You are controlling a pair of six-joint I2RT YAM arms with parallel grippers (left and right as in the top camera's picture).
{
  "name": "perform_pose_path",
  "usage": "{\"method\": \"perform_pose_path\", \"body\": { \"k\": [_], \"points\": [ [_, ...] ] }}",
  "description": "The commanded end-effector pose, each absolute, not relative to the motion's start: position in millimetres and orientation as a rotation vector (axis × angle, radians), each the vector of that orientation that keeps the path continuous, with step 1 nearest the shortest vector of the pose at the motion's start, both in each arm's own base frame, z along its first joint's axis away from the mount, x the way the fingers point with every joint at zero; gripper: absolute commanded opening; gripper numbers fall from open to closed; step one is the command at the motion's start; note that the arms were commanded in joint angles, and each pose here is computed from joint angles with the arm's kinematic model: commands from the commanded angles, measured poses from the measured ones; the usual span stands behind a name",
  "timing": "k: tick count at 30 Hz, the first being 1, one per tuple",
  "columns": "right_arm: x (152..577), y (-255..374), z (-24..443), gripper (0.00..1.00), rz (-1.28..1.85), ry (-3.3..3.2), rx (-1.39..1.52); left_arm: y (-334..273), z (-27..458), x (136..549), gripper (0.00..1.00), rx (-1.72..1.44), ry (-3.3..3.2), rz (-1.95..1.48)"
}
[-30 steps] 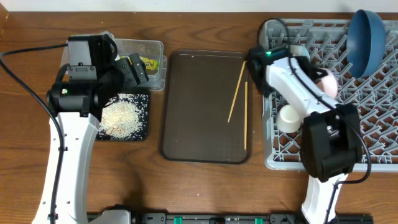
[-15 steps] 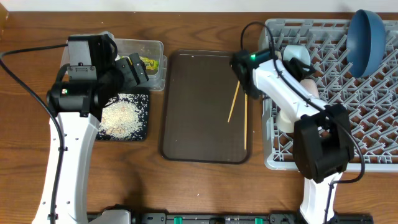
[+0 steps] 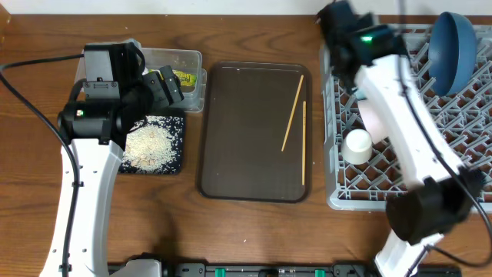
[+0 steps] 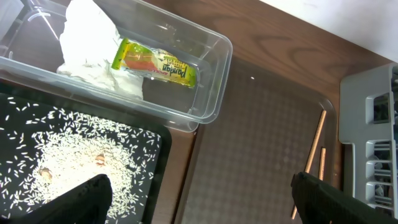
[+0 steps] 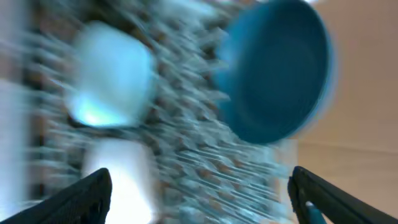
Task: Sort waste into correct bins and load items into the dishwasher rack
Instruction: 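Release the white bowl and raise the right gripper, then reach the right gripper down to the chopsticks on the brown tray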
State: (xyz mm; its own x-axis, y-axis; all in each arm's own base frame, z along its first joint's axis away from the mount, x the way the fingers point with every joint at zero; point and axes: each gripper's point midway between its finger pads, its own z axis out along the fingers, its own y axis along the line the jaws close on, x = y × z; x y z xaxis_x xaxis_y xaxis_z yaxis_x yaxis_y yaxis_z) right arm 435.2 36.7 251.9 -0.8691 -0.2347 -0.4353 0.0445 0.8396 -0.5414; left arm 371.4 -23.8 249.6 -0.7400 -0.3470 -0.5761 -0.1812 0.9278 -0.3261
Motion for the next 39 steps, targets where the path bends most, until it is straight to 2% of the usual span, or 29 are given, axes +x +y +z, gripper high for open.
{"method": "perform_pose_path", "body": {
  "k": [1, 4, 8, 17, 22, 25, 29, 39],
  "points": [
    [429.0, 130.6, 241.8, 0.86, -0.015, 2.61, -0.301, -21.5, 248.5, 371.9, 0.94, -0.379, 2.419, -0.318],
    [429.5, 183.6, 242.5, 0.71, 0.344, 2.568, -0.399, -21.5, 248.5, 371.9, 0.94, -0.379, 2.419, -0.318],
    [442.7, 206.8, 226.8, 0.71, 0.42, 2.54, -0.325, -21.5, 248.5, 371.9, 0.94, -0.379, 2.419, -0.318],
    [439.4, 195.4, 182.7, 0.7, 0.337, 2.646, -0.052, -21.5, 248.5, 371.9, 0.94, -0.379, 2.419, -0.318],
    [439.2, 184.7, 159.3, 0.61, 0.264, 2.661, 0.082, -21.5, 248.5, 371.9, 0.94, -0.379, 2.419, -0.318],
    [437.9, 180.4, 139.1, 0.5, 0.233, 2.662, 0.174, -21.5, 248.5, 371.9, 0.94, -0.379, 2.419, -0.318],
    [431.8, 181.8, 114.4, 0.46, 0.24, 2.671, 0.262, -21.5, 248.5, 371.9, 0.94, -0.379, 2.419, -0.318],
    [419.4, 184.6, 71.3, 0.45, 0.145, 2.728, 0.281, -21.5, 248.5, 371.9, 0.94, -0.379, 2.419, -0.318]
  ]
}}
